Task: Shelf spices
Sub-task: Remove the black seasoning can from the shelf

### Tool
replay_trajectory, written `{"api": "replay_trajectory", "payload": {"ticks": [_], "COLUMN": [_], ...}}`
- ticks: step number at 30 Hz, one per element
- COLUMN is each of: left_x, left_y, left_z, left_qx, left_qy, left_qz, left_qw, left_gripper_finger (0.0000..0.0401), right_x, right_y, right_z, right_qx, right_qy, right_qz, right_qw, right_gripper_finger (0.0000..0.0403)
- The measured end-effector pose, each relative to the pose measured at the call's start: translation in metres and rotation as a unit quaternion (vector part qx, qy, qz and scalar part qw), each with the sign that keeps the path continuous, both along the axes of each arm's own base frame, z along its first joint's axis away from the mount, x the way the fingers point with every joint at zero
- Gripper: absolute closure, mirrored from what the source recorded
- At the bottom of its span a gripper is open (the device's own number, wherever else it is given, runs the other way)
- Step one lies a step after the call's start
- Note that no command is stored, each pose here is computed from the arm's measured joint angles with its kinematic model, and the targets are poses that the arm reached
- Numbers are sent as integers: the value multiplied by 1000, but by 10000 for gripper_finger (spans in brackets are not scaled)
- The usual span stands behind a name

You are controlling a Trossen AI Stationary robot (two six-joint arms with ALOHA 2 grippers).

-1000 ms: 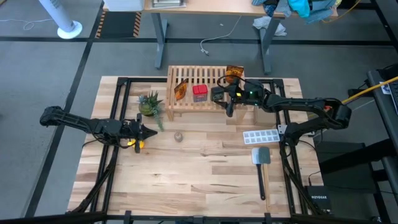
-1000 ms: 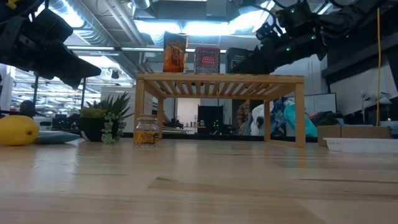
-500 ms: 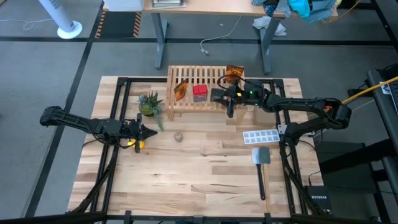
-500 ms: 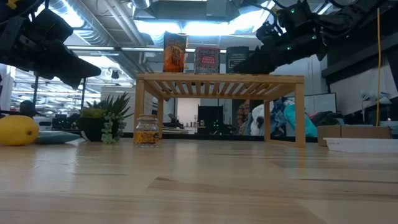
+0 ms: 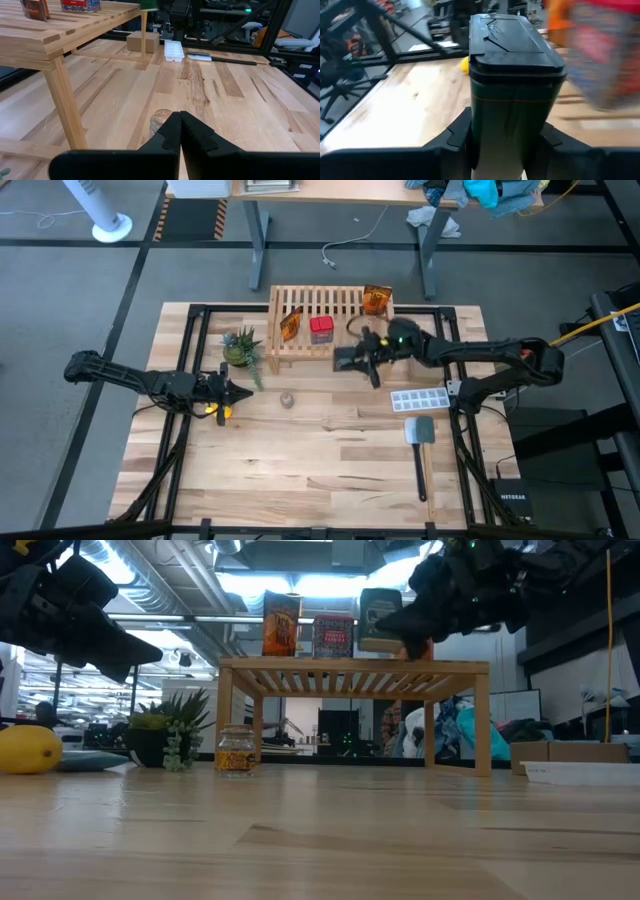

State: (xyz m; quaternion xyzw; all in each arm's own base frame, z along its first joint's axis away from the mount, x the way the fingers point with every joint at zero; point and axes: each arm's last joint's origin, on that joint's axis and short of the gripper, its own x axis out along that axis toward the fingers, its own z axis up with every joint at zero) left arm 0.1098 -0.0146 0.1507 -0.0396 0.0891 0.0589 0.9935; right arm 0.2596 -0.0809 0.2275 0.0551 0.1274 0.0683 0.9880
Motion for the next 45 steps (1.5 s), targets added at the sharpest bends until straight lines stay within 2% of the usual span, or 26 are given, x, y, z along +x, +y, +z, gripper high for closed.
{"api": "replay_trajectory", "payload": {"ticks": [7, 12, 17, 22, 26, 33, 37, 45], "left_x": [0, 0, 0, 0, 0, 0, 0, 0], "left_y": [0, 0, 0, 0, 0, 0, 0, 0], "left_z": [0, 0, 0, 0, 0, 0, 0, 0], "left_qx": [0, 0, 0, 0, 0, 0, 0, 0], "left_qy": [0, 0, 0, 0, 0, 0, 0, 0], "left_qz": [0, 0, 0, 0, 0, 0, 0, 0], "left_qw": [1000, 1000, 1000, 1000, 1000, 1000, 1000, 1000], "left_gripper_finger": [401, 401, 401, 401, 401, 401, 401, 401], "right_x": [14, 15, 19, 33, 45, 61, 70, 110], "right_y": [66, 119, 160, 184, 188, 165, 150, 127], "right_z": [-1, -4, -29, -68, -98, -143, -154, -165], "right_qx": [-37, -74, -82, -79, -73, -50, -20, -16], "right_qy": [10, 10, 37, 38, 16, -9, -33, -26], "right_qz": [9, -10, -68, -95, -111, -144, -130, -88], "right_qw": [999, 997, 994, 992, 991, 988, 991, 996], "right_gripper_finger": [284, 284, 284, 284, 284, 284, 284, 284]}}
